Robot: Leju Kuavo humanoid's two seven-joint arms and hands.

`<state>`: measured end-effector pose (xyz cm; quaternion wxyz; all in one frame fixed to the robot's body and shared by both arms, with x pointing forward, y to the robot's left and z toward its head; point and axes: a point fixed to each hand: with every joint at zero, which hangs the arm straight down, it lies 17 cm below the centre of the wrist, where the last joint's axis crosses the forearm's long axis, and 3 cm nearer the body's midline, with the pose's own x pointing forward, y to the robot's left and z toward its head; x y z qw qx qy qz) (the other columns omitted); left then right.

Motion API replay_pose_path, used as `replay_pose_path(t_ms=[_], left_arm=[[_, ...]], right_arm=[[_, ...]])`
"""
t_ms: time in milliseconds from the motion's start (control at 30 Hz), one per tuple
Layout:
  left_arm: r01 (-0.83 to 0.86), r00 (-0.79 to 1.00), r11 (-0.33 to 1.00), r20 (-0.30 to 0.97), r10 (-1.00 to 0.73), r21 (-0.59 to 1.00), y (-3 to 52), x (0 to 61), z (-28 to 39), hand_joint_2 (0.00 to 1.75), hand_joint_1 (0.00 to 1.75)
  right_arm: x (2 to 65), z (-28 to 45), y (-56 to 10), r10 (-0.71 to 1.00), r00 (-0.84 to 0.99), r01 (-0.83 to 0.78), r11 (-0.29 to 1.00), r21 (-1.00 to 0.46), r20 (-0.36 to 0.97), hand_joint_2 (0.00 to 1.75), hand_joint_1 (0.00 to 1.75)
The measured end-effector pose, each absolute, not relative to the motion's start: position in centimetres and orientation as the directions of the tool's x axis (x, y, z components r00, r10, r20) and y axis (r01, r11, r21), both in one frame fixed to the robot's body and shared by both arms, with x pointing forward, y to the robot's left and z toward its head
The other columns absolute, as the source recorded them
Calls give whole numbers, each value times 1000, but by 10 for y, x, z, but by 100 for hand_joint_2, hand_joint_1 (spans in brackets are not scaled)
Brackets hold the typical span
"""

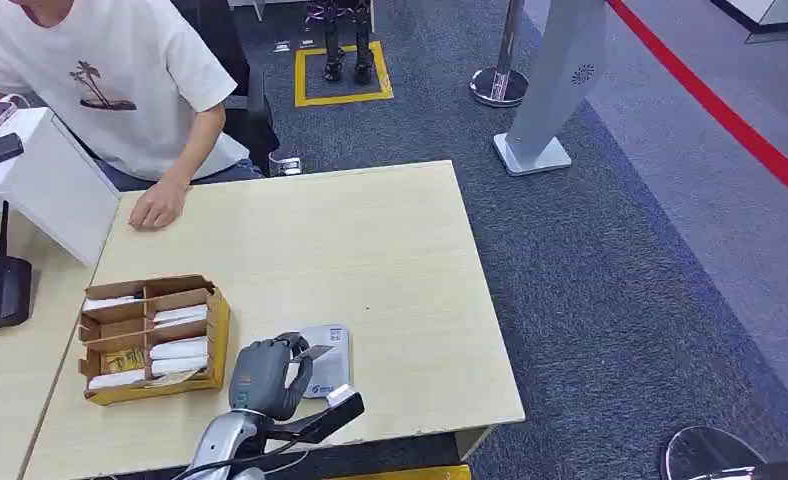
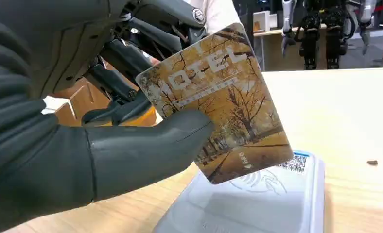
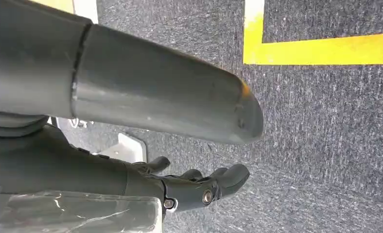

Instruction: Pass the card to the sensor for recognition and then transmit it.

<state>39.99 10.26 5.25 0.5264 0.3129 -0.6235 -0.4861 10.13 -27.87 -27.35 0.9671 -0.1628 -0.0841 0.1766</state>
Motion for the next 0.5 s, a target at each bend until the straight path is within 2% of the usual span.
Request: replay_pose_path(t_ms=[500], left_arm=[[232, -178, 364, 407, -896, 902, 86, 393, 11, 175, 175]], right_arm=[[105, -273, -279, 383, 918, -328, 878, -349, 100, 0, 0]])
